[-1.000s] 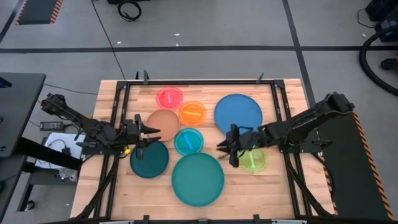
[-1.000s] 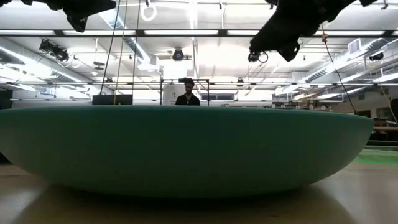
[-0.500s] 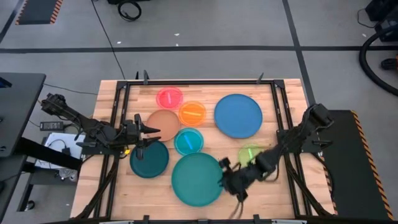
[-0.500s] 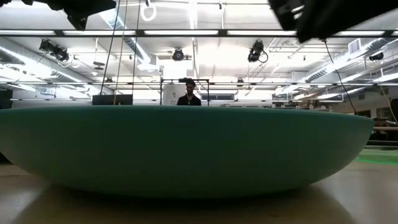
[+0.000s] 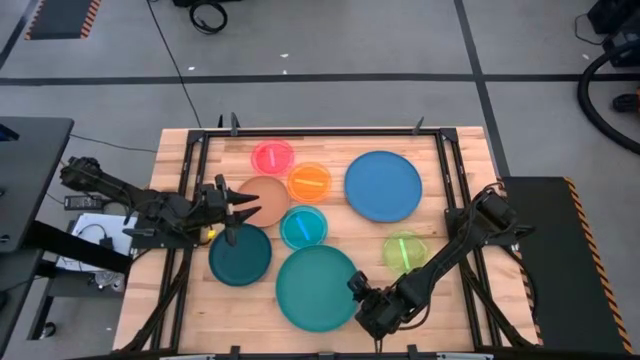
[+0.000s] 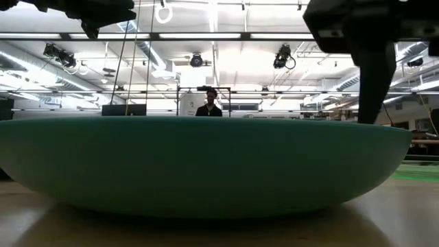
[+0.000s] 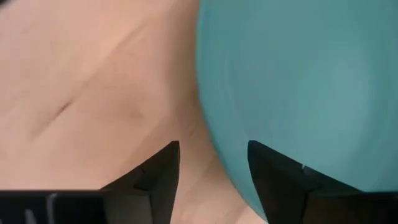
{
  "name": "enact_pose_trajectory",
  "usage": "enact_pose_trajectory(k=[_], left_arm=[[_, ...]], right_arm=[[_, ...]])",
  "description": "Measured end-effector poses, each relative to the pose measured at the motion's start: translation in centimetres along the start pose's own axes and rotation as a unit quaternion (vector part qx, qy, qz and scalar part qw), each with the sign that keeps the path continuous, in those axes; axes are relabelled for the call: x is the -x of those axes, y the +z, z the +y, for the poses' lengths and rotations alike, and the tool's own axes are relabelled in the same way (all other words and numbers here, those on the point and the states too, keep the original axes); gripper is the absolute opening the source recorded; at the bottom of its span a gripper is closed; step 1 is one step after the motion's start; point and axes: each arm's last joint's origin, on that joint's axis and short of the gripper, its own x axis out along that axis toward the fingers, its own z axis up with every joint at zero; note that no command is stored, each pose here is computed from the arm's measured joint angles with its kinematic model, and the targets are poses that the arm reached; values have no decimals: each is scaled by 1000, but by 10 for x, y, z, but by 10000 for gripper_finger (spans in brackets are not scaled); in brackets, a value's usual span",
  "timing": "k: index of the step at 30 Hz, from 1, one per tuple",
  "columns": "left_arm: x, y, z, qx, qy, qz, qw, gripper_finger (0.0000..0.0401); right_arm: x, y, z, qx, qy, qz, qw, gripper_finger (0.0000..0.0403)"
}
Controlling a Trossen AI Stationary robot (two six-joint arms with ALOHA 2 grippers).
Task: Stack plastic plates
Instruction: Stack the green plate on the blue plate
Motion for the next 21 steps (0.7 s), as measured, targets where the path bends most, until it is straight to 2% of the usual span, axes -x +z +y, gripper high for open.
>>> enact_pose_trajectory(k=[7, 12, 21], left_arm=[[-1, 0, 1, 3, 5, 0, 1000, 142], [-1, 0, 1, 3, 4, 0, 1000, 142], [-1, 0, 1, 5, 4, -1, 1000, 142]], right_arm=[[-2, -1, -2, 42, -25, 9, 999, 183], [-17, -7, -6, 37, 10, 27, 999, 153], [-25, -10, -15, 58, -1, 36, 998, 81]])
